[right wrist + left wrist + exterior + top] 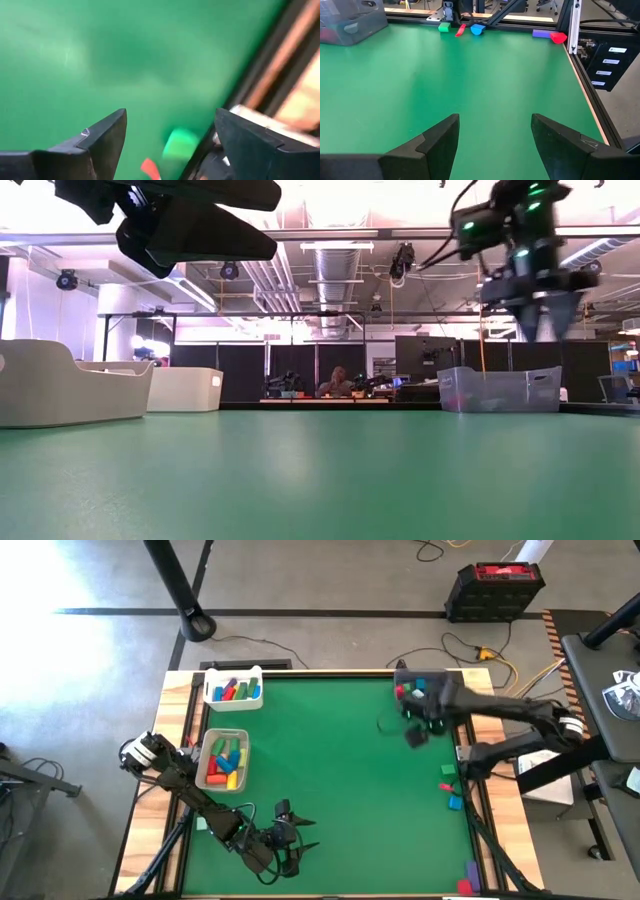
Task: Sort blocks by size
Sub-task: Put the green half circle block into the black bin
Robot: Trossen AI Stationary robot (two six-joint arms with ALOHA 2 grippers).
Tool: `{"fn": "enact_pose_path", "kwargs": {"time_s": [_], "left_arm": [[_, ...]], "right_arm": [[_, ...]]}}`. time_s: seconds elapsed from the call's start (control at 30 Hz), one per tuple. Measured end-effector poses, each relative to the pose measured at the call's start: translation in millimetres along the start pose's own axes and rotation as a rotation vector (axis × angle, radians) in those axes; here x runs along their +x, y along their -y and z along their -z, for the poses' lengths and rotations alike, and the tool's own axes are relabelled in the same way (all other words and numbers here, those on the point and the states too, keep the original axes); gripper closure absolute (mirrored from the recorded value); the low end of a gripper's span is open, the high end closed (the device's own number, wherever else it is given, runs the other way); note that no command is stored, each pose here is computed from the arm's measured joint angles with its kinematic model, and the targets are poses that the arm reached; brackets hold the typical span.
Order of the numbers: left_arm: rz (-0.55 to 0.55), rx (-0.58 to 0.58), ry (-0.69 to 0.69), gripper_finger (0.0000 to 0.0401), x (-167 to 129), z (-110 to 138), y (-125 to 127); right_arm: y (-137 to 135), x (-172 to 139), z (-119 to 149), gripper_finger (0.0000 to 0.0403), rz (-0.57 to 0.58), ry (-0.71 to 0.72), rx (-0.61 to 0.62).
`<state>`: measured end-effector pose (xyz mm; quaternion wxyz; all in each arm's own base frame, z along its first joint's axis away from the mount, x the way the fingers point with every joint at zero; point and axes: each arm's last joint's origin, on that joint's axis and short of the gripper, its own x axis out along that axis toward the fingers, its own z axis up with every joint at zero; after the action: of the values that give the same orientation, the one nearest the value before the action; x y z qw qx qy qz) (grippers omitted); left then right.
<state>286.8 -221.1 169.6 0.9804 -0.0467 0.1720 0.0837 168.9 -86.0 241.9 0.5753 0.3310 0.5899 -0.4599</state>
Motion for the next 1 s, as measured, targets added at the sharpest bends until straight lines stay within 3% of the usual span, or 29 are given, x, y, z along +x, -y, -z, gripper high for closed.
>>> {"fn": "enact_pose_path", "kwargs": {"time_s": [0.23,0.37,0.53,1.0], "left_arm": [[0.0,0.0,0.0,0.0168,0.0,0.0,0.0],[0.0,-0.007,0.003,0.0168,0.0,-0.3,0.1],[0.002,-0.015,0.01,0.0168,0.5,-1.4,0.1],[0.0,-0.016,0.011,0.0168,0.7,-1.6,-0.2]], "right_arm": [[-28.6,24.6,66.0,0.0098,-0.074,-0.139,-0.228],[-47.2,26.5,86.3,0.0095,-0.043,-0.152,-0.462],[-58.1,31.2,96.3,0.0101,0.051,-0.203,-0.715],[-78.7,74.9,97.5,0.0096,0.284,-0.504,-1.05]]}}
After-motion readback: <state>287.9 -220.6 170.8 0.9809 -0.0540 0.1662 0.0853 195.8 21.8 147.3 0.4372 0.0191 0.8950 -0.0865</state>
